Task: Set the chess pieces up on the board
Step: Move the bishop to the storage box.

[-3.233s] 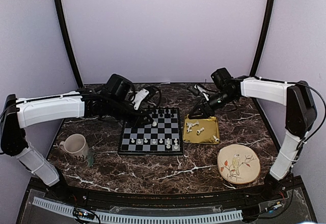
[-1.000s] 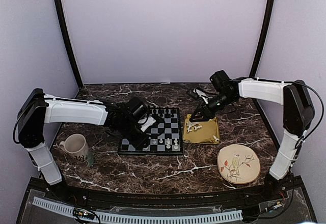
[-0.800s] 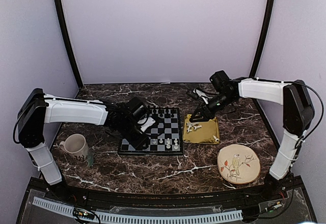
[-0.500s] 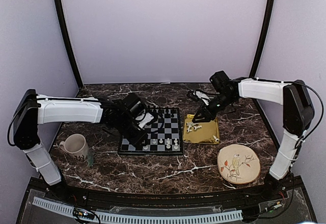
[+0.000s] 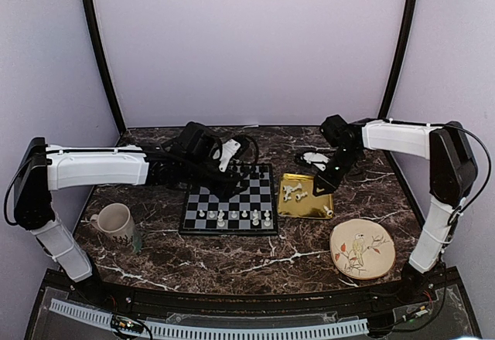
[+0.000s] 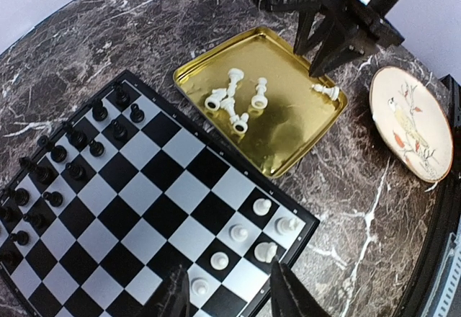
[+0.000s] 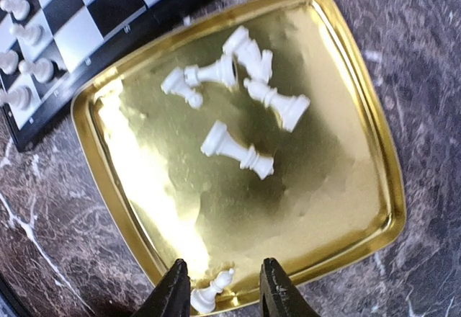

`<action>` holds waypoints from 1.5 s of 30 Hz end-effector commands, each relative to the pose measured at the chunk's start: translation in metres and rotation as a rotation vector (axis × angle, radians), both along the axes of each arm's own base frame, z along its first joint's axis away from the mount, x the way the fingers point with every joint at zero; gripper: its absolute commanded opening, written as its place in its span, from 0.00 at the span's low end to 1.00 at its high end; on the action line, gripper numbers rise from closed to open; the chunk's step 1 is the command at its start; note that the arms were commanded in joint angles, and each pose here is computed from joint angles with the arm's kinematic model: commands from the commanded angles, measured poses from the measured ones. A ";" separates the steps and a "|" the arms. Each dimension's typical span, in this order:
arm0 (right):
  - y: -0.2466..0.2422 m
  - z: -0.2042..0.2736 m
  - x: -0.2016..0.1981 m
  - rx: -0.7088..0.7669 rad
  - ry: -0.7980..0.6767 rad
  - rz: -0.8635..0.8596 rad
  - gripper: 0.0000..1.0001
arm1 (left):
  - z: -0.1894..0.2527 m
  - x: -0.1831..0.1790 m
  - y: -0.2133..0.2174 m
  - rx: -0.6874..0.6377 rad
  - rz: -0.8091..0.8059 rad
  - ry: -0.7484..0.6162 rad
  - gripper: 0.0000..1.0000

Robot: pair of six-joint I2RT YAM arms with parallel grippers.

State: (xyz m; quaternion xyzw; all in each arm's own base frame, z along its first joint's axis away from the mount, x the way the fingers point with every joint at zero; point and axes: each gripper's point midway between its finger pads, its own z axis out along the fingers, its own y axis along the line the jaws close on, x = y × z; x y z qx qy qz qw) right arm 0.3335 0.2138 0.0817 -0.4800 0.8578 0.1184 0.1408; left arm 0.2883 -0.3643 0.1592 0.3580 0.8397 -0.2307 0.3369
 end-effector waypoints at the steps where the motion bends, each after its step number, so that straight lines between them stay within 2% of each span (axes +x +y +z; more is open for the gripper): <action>1: -0.033 -0.023 -0.018 -0.160 0.079 -0.051 0.34 | 0.011 0.004 -0.021 -0.114 -0.008 -0.003 0.40; 9: -0.038 -0.036 -0.034 -0.214 0.156 -0.062 0.33 | 0.004 -0.003 -0.022 -0.141 -0.016 0.034 0.40; 21: -0.042 -0.051 -0.052 -0.316 0.171 -0.023 0.36 | -0.004 -0.006 -0.023 -0.157 -0.006 0.065 0.41; 33: -0.039 -0.065 -0.054 -0.362 0.169 0.006 0.28 | -0.007 -0.007 -0.024 -0.161 -0.011 0.072 0.41; 45: -0.017 -0.070 -0.030 -0.330 0.087 0.058 0.13 | -0.010 -0.007 -0.025 -0.155 -0.020 0.075 0.41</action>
